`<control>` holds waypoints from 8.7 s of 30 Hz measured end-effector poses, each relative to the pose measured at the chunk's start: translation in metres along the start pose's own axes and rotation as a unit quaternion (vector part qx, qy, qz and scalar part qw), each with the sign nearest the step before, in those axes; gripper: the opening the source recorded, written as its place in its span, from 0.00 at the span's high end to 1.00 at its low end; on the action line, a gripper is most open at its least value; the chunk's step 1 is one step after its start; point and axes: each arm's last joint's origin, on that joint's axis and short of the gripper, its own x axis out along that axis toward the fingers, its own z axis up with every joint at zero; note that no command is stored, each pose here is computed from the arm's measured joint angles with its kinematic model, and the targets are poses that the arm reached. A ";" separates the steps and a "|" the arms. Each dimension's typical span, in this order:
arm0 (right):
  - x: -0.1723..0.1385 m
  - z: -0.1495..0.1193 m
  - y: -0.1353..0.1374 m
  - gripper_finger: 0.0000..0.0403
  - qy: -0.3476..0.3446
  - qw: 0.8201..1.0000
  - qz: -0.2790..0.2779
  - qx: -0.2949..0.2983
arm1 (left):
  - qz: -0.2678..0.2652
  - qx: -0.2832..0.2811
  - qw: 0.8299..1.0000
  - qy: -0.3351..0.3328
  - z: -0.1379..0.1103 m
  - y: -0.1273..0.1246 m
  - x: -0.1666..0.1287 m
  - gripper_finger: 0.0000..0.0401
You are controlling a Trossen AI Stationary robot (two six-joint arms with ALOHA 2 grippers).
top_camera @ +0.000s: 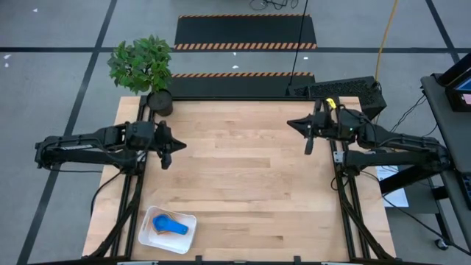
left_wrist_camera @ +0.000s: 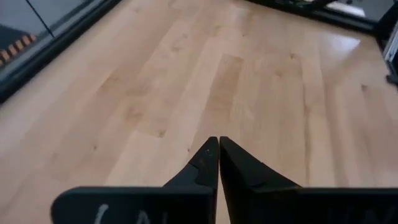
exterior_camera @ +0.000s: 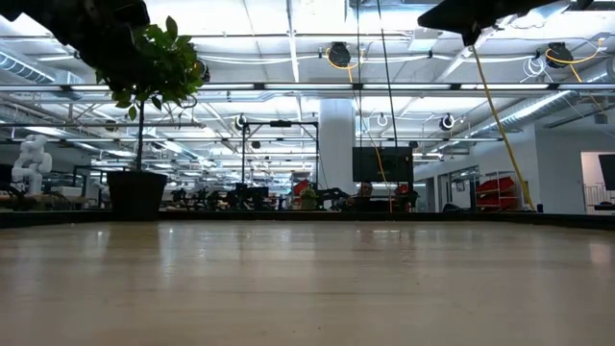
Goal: Nest measuring cups in basket
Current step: Return to Home Position
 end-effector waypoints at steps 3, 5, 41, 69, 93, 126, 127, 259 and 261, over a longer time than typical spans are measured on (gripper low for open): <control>0.000 -0.001 0.001 1.00 0.003 1.000 0.006 -0.019 | 0.017 0.030 0.999 -0.003 0.000 0.001 0.000 0.94; 0.000 -0.002 0.003 1.00 0.011 1.000 0.010 -0.024 | 0.027 0.049 0.998 -0.003 0.000 0.002 0.000 0.93; -0.018 -0.132 0.019 1.00 0.032 0.998 0.062 0.005 | 0.018 0.019 1.000 -0.001 0.001 0.007 0.000 0.99; -0.029 -0.160 0.031 1.00 0.004 0.991 0.121 0.054 | 0.029 0.027 0.998 0.038 -0.007 0.008 -0.001 0.99; -0.041 -0.152 0.026 1.00 -0.060 0.991 0.111 0.041 | 0.061 0.005 0.998 0.003 -0.005 0.018 -0.013 0.99; -0.043 -0.141 0.025 1.00 -0.120 0.985 0.109 0.054 | -0.040 0.060 0.996 -0.057 -0.068 0.024 0.022 0.99; -0.043 -0.141 0.025 1.00 -0.120 0.985 0.109 0.054 | -0.040 0.058 0.995 -0.063 -0.069 0.024 0.023 0.99; -0.043 -0.143 0.026 1.00 -0.110 0.987 0.110 0.052 | -0.086 0.112 0.963 -0.230 -0.102 0.003 0.022 0.99; -0.043 -0.143 0.026 1.00 -0.110 0.987 0.110 0.052 | -0.086 0.112 0.963 -0.231 -0.102 0.002 0.022 0.99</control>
